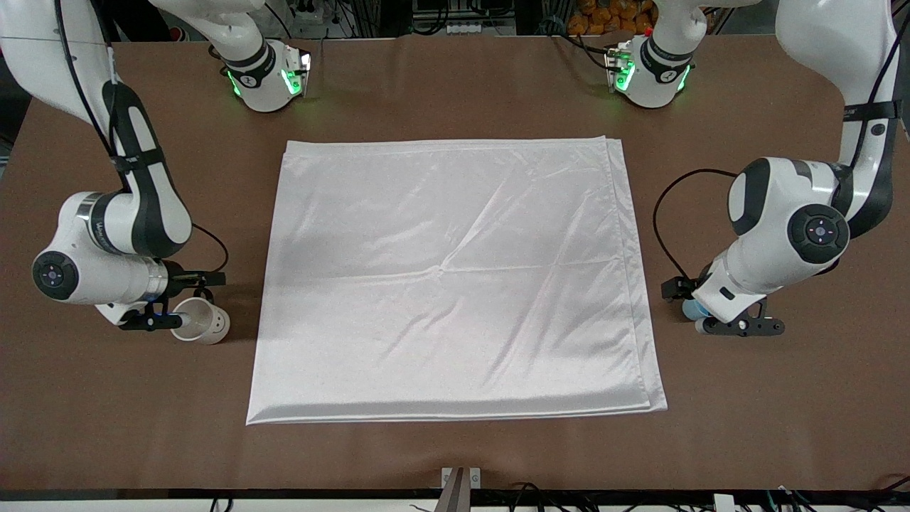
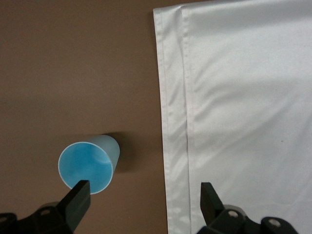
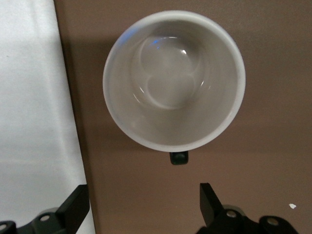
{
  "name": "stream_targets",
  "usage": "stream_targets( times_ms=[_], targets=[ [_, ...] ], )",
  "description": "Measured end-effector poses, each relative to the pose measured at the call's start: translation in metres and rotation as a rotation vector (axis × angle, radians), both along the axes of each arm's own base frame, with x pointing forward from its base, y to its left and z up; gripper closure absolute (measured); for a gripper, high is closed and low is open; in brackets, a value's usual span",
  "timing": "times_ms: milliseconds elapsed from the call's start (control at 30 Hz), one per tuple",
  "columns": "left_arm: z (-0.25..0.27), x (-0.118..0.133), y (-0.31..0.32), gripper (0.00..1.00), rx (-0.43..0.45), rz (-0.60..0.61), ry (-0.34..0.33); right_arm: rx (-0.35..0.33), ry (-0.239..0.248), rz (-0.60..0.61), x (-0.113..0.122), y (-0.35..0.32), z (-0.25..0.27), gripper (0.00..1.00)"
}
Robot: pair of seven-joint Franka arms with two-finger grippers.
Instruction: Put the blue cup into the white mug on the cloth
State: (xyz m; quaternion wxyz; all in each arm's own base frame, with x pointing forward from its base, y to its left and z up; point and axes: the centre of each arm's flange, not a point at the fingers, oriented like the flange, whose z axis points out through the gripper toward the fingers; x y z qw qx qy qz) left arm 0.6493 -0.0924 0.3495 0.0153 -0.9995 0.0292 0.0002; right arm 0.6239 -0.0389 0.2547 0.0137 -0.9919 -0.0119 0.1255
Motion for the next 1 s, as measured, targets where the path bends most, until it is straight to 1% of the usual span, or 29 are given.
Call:
stream_targets(
  times_ms=[100, 400, 700, 1000],
  targets=[
    [-0.010, 0.000, 0.002, 0.00, -0.001, -0.006, -0.001, -0.007, -0.007, 0.002, 0.001, -0.002, -0.005, 0.00],
    [-0.032, 0.004, 0.011, 0.00, 0.003, -0.016, -0.005, -0.016, -0.048, -0.011, 0.007, -0.013, -0.030, 0.00],
    [-0.049, 0.007, 0.022, 0.00, 0.021, -0.023, -0.007, -0.019, -0.065, -0.015, 0.009, -0.017, -0.046, 0.00],
    [-0.066, 0.006, 0.022, 0.00, 0.019, -0.026, -0.005, -0.024, -0.122, -0.015, 0.017, -0.018, -0.041, 0.00]
  ],
)
